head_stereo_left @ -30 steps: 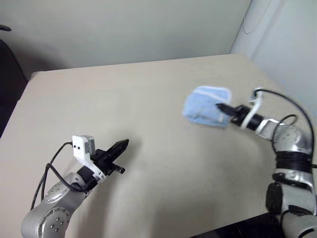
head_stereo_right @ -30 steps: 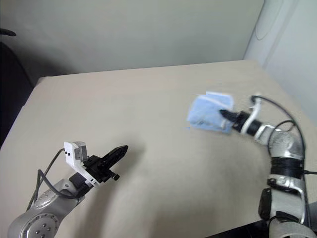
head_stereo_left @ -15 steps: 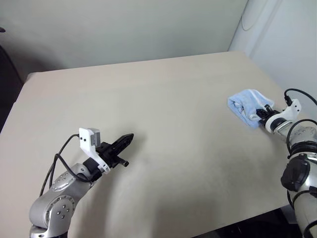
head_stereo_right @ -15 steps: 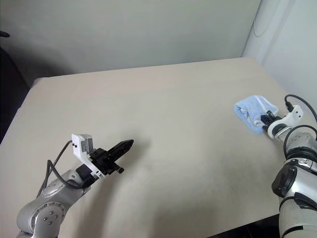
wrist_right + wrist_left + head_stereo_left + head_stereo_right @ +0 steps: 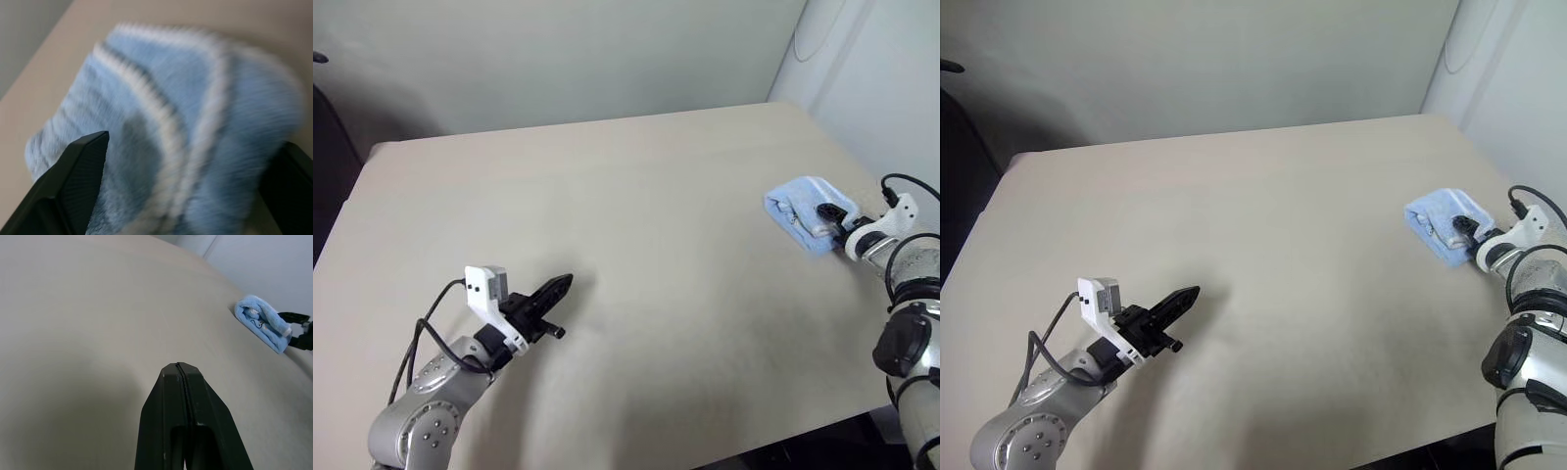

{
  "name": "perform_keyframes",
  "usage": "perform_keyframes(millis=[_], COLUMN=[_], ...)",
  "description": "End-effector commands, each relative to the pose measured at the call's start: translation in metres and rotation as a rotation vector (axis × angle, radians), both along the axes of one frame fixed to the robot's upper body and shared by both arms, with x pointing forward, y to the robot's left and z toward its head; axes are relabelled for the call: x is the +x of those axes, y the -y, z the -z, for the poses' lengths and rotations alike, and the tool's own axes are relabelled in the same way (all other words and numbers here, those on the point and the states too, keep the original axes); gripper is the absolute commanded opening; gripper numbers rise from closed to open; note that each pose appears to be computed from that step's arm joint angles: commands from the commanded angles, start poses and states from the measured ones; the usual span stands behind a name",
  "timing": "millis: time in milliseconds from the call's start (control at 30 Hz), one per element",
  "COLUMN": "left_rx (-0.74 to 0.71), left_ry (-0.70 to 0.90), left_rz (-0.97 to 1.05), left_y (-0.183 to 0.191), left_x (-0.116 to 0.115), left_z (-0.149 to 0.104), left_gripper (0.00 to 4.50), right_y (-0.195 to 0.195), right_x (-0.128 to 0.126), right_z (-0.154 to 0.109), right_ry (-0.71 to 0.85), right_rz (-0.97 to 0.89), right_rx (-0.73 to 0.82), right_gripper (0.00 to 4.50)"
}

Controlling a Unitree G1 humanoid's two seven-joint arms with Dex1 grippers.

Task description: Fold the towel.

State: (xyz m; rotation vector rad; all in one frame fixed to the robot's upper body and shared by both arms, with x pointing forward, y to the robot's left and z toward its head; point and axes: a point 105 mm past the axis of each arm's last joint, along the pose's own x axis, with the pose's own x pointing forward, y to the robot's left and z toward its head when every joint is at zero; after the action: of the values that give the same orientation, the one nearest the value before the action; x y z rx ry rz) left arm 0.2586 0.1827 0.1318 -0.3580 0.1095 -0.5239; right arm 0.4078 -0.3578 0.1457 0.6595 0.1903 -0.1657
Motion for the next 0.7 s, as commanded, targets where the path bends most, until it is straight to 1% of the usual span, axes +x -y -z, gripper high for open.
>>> perform_keyframes(millis=[33,133,200,267,333,367,400,467,533,600,700], left_rx=[0.017,0.036,0.073,0.121,0.179,0.227,0.270,0.322,0.318,0.306,0.291], left_ry=[0.056,0.068,0.067,0.083,0.120,0.151,0.177,0.211,0.226,0.232,0.238], left_rz=[-0.014,-0.099,-0.183,-0.278,-0.358,-0.397,-0.425,-0.462,-0.489,-0.503,-0.518], left_y=[-0.006,-0.023,-0.040,-0.056,-0.070,-0.077,-0.082,-0.087,-0.085,-0.086,-0.082], left_x=[0.002,0.016,0.027,0.038,0.048,0.054,0.058,0.066,0.072,0.074,0.069], left_z=[-0.014,-0.018,-0.018,-0.021,-0.028,-0.034,-0.038,-0.043,-0.043,-0.041,-0.038], left_gripper=[0.00,0.00,0.00,0.00,0.00,0.00,0.00,0.00,0.00,0.00,0.00], right_y=[0.016,0.013,0.004,-0.016,-0.040,-0.063,-0.085,-0.130,-0.178,-0.201,-0.228], right_x=[-0.004,-0.007,-0.008,-0.006,-0.004,-0.001,0.001,0.001,-0.001,-0.004,-0.007], right_z=[-0.040,-0.053,-0.065,-0.079,-0.090,-0.096,-0.100,-0.100,-0.083,-0.070,-0.046], right_ry=[0.125,0.148,0.178,0.241,0.306,0.356,0.404,0.473,0.517,0.519,0.504], right_rz=[0.046,0.044,0.030,-0.018,-0.078,-0.155,-0.232,-0.397,-0.592,-0.679,-0.784], right_rx=[-0.109,-0.319,-0.535,-0.687,-0.768,-0.803,-0.824,-0.816,-0.773,-0.769,-0.732], right_gripper=[4.46,4.46,4.46,4.46,4.46,4.46,4.46,4.46,4.46,4.46,4.46])
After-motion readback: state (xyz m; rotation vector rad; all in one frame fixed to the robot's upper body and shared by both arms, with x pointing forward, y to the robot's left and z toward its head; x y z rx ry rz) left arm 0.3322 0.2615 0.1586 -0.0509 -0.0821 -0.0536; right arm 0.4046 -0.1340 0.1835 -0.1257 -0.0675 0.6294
